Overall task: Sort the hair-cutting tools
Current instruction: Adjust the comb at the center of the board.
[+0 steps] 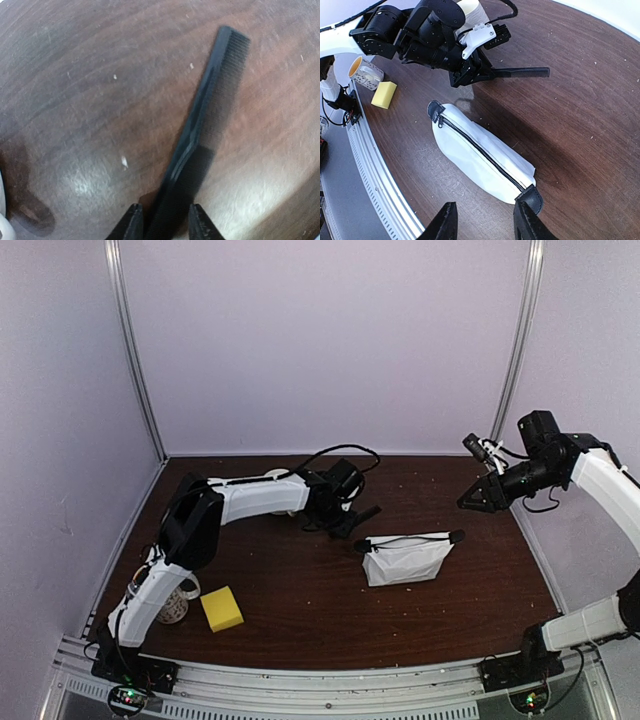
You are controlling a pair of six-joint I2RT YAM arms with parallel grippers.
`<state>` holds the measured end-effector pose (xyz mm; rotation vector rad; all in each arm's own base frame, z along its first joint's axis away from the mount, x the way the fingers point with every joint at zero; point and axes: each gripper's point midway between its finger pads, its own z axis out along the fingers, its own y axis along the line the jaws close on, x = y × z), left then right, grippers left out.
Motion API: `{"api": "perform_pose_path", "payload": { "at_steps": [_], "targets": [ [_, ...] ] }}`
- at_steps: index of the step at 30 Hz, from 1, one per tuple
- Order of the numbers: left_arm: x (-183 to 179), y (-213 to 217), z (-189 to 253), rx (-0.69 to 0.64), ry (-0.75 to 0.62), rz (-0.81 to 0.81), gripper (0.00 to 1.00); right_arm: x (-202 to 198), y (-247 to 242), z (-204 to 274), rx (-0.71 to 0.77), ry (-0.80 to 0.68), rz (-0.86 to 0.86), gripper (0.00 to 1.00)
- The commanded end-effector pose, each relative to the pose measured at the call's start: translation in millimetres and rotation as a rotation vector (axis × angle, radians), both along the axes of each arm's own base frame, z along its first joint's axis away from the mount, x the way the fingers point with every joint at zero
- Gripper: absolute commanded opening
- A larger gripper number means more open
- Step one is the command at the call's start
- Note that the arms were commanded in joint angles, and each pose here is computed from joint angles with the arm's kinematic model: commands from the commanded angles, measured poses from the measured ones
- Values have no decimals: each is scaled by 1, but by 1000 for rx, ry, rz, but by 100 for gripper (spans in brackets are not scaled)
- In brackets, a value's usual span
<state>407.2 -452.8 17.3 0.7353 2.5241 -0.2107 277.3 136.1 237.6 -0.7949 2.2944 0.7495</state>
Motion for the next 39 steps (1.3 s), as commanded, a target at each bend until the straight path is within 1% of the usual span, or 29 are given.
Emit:
{"api": "perform_pose_path", "payload": {
  "at_steps": [1, 3, 8, 15, 17, 21, 24, 25, 27, 29, 31, 34, 36, 38, 39],
  "targets": [
    [-52, 35, -47, 133, 189, -73, 27, 3, 4, 1, 13, -1, 13, 40],
    [-67, 49, -56, 164, 227, -92, 24, 4, 5, 0, 14, 1, 15, 40],
    [-101, 76, -54, 170, 290, -123, 17, 5, 6, 0, 16, 7, 19, 39],
    [-163, 117, -49, 137, 349, -173, 15, 3, 7, -3, 2, 15, 36, 40],
    [-185, 126, -48, 120, 373, -226, 14, -1, 10, -4, 0, 22, 58, 40],
    [-224, 142, -44, 158, 339, -338, 9, -14, 23, -7, -27, 20, 146, 40],
    [-241, 144, -37, 174, 277, -401, 4, -32, 40, -10, -62, -1, 274, 40],
    [-243, 144, -36, 173, 254, -413, 1, -44, 48, -10, -62, -12, 354, 40],
    [-244, 148, -36, 183, 226, -414, 0, -69, 61, -15, -81, -51, 523, 40],
    [-247, 150, -36, 180, 219, -431, 0, -87, 69, -28, -146, -71, 652, 41],
    [-247, 151, -31, 180, 180, -447, 0, -105, 73, -43, -225, -87, 785, 40],
    [-245, 151, -21, 152, 131, -459, 0, -120, 84, -58, -278, -140, 887, 40],
    [-240, 150, -9, 125, 74, -445, 0, -122, 95, -65, -317, -235, 929, 41],
    [-234, 146, 10, 69, 6, -441, 0, -121, 104, -78, -386, -281, 966, 42],
    [-230, 143, 22, 40, -34, -435, 4, -119, 110, -84, -415, -294, 985, 42]
  ]
}}
